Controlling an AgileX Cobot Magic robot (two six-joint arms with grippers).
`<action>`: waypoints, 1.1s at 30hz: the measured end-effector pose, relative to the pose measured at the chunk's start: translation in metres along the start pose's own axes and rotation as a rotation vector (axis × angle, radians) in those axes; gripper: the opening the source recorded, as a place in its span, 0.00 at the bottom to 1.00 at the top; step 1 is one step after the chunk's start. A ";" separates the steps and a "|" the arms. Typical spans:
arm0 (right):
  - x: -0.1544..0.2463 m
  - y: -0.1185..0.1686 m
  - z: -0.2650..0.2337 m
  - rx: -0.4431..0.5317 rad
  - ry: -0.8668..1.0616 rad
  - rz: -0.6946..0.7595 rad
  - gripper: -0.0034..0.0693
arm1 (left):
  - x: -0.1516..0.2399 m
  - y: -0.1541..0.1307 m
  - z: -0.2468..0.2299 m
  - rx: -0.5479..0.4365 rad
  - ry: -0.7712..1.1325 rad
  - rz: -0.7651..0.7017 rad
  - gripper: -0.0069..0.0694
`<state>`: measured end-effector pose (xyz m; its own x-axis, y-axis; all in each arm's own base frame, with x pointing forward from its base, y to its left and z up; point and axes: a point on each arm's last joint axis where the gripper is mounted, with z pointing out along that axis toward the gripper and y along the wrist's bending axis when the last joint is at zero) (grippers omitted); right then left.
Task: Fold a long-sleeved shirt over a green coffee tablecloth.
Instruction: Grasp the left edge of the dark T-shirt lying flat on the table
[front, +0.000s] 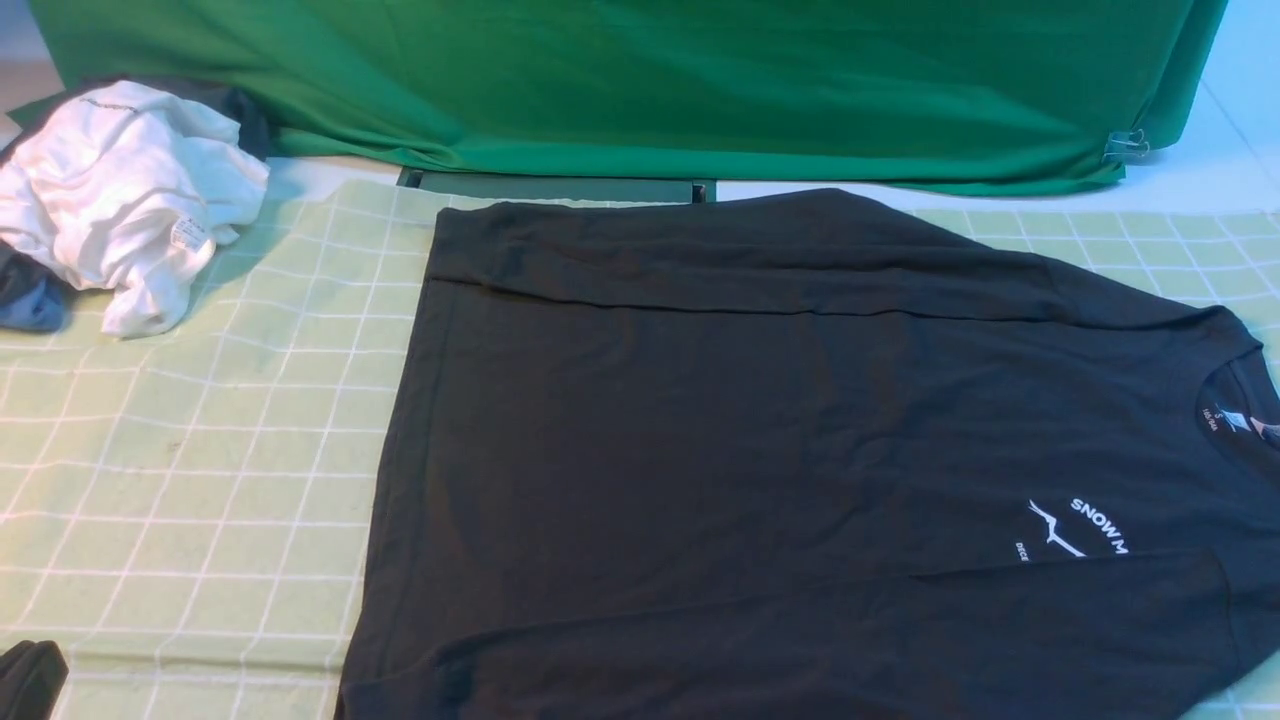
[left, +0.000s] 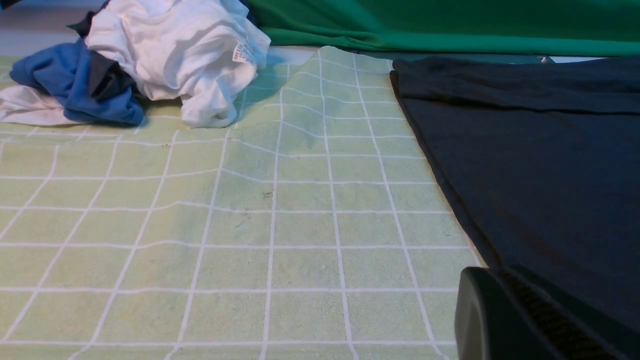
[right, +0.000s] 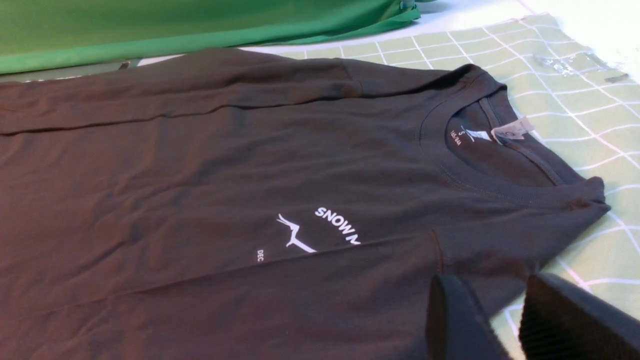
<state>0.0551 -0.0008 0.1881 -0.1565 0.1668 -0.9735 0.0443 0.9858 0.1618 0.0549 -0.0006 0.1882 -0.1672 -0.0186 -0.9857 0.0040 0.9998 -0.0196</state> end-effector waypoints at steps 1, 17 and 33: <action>0.000 0.000 0.000 0.000 0.000 0.000 0.38 | 0.000 0.000 0.000 0.000 0.000 0.000 0.05; -0.019 0.003 -0.002 -0.027 -0.211 -0.030 0.38 | -0.014 0.001 -0.001 -0.017 -0.155 0.107 0.05; -0.046 0.007 -0.013 -0.101 -0.526 0.095 0.35 | -0.068 -0.007 -0.031 0.090 -0.853 -0.020 0.05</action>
<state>0.0500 -0.0018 0.2360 0.3599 0.2492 -0.8991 -0.0648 0.9680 0.2424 0.0355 -0.0056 0.2609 0.6302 -0.0716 -0.7731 0.0933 0.9955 -0.0160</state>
